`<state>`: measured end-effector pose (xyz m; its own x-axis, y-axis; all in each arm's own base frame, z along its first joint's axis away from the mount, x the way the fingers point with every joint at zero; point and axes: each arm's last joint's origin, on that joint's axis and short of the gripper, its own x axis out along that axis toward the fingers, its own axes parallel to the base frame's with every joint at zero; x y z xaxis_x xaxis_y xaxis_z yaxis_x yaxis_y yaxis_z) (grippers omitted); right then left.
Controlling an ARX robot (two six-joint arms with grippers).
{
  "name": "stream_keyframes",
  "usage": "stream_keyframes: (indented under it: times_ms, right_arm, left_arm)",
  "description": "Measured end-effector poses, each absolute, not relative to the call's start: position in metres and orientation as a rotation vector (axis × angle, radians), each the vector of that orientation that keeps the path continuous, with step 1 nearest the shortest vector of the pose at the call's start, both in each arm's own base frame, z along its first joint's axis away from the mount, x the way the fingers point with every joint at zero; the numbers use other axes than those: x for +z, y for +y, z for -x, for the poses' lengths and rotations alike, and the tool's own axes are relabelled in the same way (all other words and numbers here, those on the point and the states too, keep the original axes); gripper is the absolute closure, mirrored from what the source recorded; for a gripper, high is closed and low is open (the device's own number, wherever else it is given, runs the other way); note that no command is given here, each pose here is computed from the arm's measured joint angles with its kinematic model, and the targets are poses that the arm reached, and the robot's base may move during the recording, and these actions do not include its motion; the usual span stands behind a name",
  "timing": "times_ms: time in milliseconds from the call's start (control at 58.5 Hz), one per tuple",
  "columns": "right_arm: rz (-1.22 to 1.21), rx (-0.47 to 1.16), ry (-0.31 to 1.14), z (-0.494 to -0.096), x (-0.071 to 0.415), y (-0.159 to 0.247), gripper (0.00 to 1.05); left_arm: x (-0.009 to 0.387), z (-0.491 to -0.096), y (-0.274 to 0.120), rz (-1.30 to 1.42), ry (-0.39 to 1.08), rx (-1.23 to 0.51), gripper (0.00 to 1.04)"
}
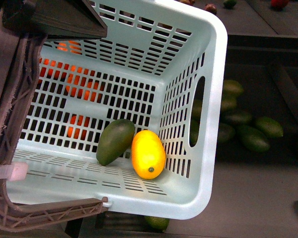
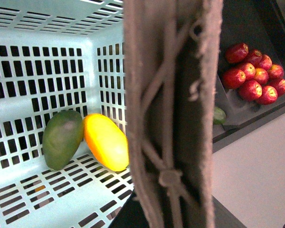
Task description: Pick mango and avocado into basket
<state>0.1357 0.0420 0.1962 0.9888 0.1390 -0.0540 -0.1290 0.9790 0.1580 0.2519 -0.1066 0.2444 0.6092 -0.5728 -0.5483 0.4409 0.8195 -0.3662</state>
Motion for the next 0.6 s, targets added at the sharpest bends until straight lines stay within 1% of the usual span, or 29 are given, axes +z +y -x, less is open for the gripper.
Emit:
stream_keyframes:
  times_ms: [222,256,291,308,342,410,530,598]
  right_arm:
    - [-0.168,0.125,0.047,-0.134,0.198,0.041,0.08]
    - [-0.148,0.087,0.027,-0.134,0.198,0.040,0.12]
    - [-0.107,0.041,0.010,-0.133,0.198,0.038,0.19]
    - [-0.102,0.035,0.008,-0.132,0.198,0.037,0.21]
    - [-0.067,0.021,0.004,-0.131,0.195,0.034,0.28]
    - [-0.033,0.015,0.007,-0.128,0.190,0.028,0.42]
    - [-0.013,0.011,0.008,-0.124,0.185,0.022,0.61]
    - [-0.009,0.010,0.004,-0.122,0.183,0.018,0.75]
  left_arm:
    - [0.244,-0.252,-0.107,0.200,0.702,-0.591,0.99]
    - [0.244,-0.252,-0.107,0.201,0.702,-0.591,0.99]
    - [0.244,-0.252,-0.107,0.202,0.702,-0.590,0.99]
    - [0.244,-0.252,-0.107,0.202,0.702,-0.590,0.99]
    - [0.244,-0.252,-0.107,0.201,0.702,-0.590,0.99]
    - [0.244,-0.252,-0.107,0.201,0.702,-0.590,0.99]
    - [0.244,-0.252,-0.107,0.201,0.702,-0.589,0.99]
    - [0.244,-0.252,-0.107,0.201,0.702,-0.590,0.99]
